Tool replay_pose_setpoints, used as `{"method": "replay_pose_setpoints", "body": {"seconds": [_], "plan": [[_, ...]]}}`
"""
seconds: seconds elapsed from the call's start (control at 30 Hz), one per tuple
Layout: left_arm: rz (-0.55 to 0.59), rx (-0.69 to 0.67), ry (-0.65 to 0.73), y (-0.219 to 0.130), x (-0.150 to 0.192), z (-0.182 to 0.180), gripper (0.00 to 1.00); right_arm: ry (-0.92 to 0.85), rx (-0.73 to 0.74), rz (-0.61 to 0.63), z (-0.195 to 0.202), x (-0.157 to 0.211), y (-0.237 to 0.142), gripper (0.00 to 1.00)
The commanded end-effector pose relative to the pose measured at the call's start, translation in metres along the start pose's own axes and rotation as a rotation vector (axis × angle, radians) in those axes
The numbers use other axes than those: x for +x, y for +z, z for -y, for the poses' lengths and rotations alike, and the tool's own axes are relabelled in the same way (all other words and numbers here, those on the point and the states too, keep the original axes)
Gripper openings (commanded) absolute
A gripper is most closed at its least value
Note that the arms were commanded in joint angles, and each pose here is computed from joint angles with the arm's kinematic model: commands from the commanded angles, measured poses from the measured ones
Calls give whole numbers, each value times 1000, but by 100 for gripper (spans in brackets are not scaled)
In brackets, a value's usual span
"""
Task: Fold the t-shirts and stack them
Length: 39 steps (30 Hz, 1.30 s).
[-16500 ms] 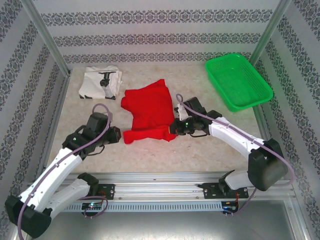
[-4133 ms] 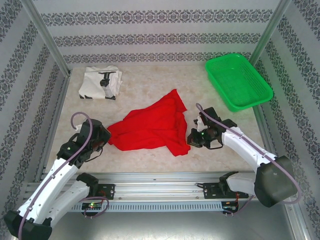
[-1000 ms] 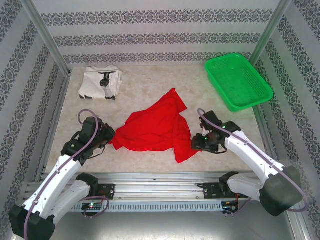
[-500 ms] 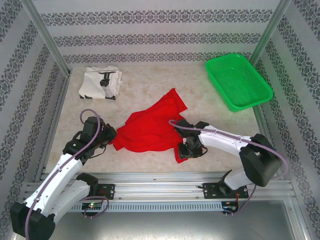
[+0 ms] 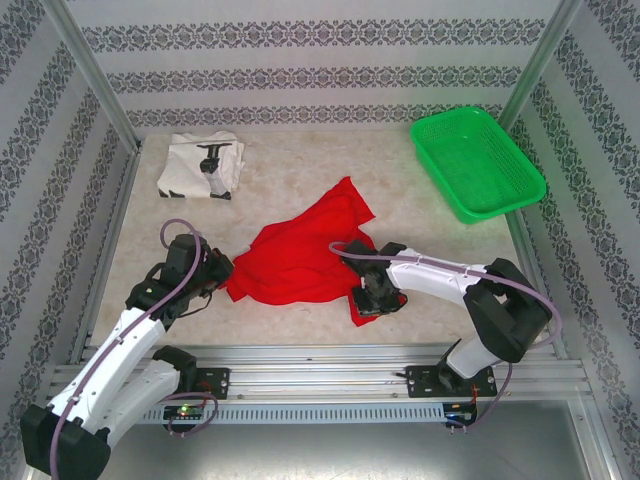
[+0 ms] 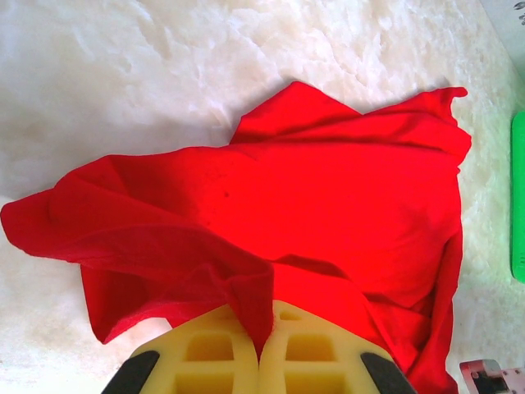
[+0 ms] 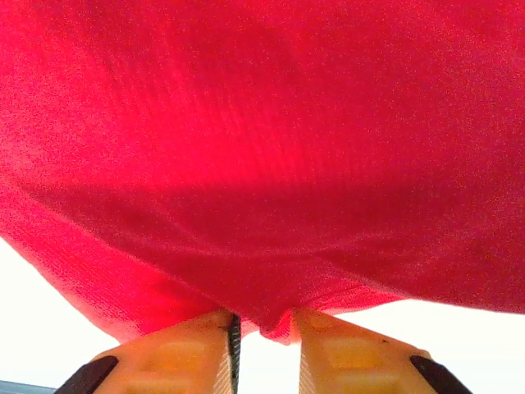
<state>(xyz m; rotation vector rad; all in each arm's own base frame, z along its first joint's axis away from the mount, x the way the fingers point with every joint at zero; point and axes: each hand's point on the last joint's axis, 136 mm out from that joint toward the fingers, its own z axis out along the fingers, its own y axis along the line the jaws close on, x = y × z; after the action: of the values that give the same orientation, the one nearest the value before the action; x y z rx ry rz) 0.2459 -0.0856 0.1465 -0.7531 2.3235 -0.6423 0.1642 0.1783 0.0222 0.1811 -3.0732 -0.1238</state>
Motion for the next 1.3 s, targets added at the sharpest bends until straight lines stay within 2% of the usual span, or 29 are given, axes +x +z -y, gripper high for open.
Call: {"method": "replay_pose_setpoints", "body": {"seconds": [0.0, 0.13, 0.23, 0.4, 0.6, 0.7, 0.87, 1.03, 1.13, 1.27], "plan": [[25, 15, 5, 1, -5, 0, 0, 21, 46, 2, 9, 5, 2, 19], [26, 14, 13, 0, -5, 1, 0, 26, 47, 26, 9, 1, -5, 9], [29, 14, 15, -1, -6, 2, 0, 26, 52, 36, 10, 1, -12, 5], [35, 10, 25, -4, -8, 2, 0, 40, 25, 97, 9, -4, -36, 0], [44, 15, 27, -6, -11, 5, 0, 73, -15, 148, 15, -7, -59, 0], [58, 27, 32, -9, -16, 11, 0, 102, -90, 210, 13, -16, -83, 0], [75, 46, 54, -17, -26, 24, 0, 208, -311, 331, 16, -36, -132, 0], [107, 56, 76, -25, -41, 36, 0, 265, -448, 401, 25, -53, -172, 0], [137, 82, 95, -36, -59, 52, 0, 263, -532, 452, 24, -68, -202, 0], [193, 128, 158, -56, -96, 88, 0, 223, -682, 566, 14, -94, -264, 0]]}}
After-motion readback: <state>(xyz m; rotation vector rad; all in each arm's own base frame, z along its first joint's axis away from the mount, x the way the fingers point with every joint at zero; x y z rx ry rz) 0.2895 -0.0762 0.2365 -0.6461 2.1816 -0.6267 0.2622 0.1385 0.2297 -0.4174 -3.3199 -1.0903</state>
